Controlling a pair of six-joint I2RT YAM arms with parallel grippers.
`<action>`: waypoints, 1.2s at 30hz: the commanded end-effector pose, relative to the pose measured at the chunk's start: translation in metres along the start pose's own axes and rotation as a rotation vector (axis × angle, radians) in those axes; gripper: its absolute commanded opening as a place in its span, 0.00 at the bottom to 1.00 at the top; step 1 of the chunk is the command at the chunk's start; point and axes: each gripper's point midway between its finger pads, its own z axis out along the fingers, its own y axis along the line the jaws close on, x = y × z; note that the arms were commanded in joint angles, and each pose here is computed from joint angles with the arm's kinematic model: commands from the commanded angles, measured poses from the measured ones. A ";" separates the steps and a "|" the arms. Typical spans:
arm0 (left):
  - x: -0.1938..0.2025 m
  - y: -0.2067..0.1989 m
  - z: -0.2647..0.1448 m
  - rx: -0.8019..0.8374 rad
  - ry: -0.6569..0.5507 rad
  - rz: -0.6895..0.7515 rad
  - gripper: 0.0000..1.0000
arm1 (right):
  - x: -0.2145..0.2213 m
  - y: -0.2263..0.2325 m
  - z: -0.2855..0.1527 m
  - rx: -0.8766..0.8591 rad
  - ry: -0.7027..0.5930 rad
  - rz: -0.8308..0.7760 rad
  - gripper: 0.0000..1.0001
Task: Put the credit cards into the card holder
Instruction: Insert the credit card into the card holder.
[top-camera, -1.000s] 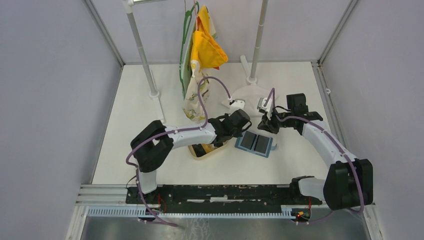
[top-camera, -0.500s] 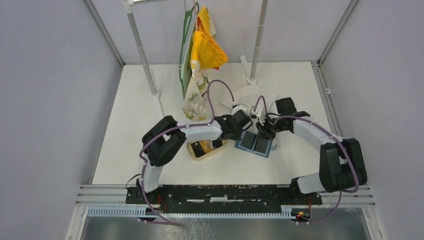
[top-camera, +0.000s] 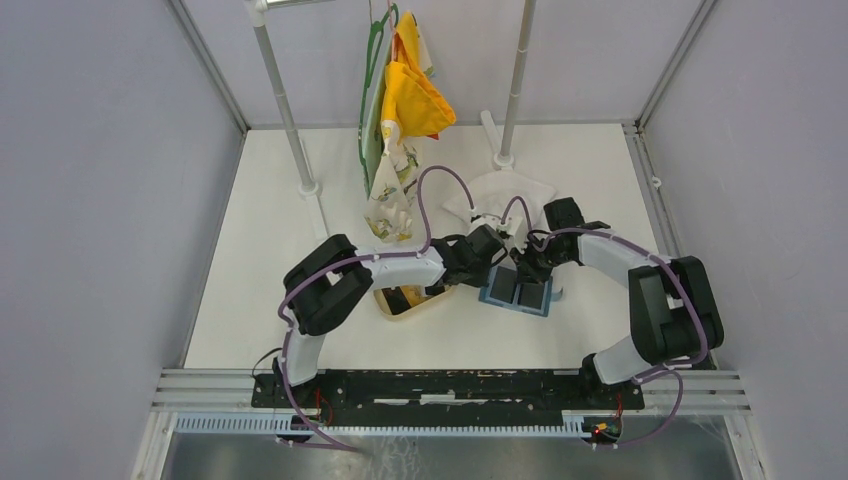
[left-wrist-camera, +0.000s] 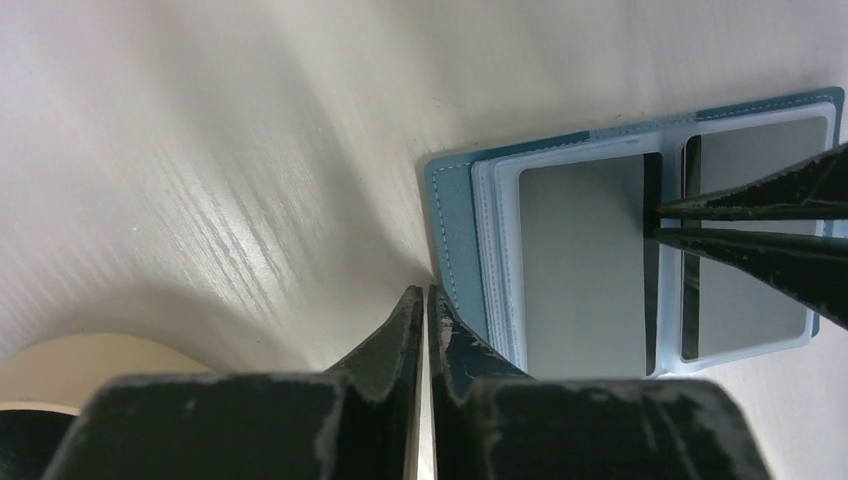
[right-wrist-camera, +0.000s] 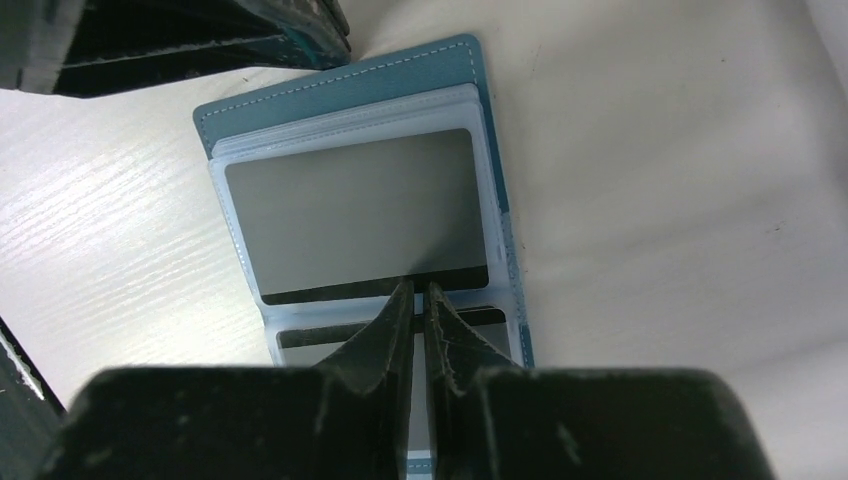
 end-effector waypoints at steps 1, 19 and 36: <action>0.016 -0.014 -0.009 0.057 0.036 -0.028 0.10 | -0.005 -0.009 0.002 0.024 0.004 0.011 0.12; -0.008 -0.014 -0.052 0.092 -0.078 -0.084 0.12 | -0.037 0.005 -0.025 0.008 -0.139 -0.117 0.18; -0.024 -0.037 -0.081 0.435 -0.263 -0.202 0.43 | -0.001 -0.016 -0.002 0.079 -0.009 0.038 0.14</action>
